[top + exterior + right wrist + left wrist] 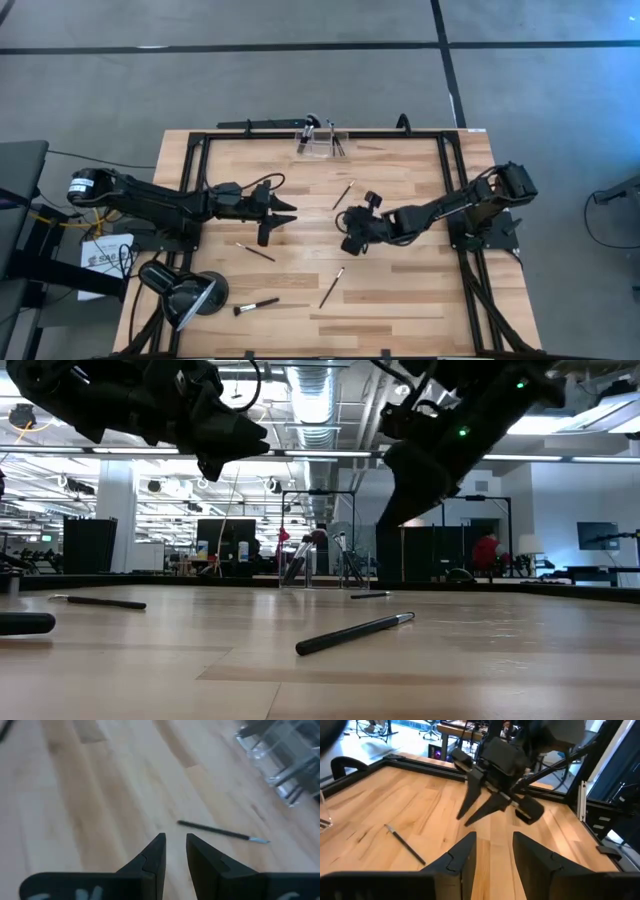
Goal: Sort items
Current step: Put the eyeshadow brush into the right section of the transparent organizer
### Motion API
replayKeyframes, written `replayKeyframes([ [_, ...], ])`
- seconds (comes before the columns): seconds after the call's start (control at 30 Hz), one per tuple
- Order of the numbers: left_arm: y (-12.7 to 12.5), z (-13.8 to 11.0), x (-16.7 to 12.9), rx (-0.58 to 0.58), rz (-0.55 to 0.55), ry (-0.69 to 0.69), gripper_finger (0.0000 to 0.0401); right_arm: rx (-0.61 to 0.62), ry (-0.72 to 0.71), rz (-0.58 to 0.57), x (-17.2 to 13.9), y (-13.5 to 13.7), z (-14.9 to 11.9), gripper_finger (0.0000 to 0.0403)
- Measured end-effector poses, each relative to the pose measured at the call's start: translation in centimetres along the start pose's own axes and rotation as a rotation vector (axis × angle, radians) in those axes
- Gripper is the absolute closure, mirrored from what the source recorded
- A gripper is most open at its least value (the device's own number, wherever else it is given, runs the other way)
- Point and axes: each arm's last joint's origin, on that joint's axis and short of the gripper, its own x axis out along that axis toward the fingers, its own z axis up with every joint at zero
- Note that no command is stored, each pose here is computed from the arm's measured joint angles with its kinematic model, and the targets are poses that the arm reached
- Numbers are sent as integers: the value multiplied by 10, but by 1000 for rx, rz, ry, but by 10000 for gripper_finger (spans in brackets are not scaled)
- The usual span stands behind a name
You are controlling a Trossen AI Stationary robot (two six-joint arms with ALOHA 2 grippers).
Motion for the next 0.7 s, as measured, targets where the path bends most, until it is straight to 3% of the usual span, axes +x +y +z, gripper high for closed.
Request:
replayKeyframes([
  [0.13,-8,-4,0,7,-18,38,280,24,14,82,3,-1,3,335],
  [0.3,-24,-21,-3,13,-4,179,281,34,40,203,6,-3,5,335],
  [0.57,-56,-35,-16,101,64,525,281,87,-142,283,9,-7,28,335],
  [0.7,-68,-30,-20,66,35,615,281,63,-177,356,10,-7,33,335],
])
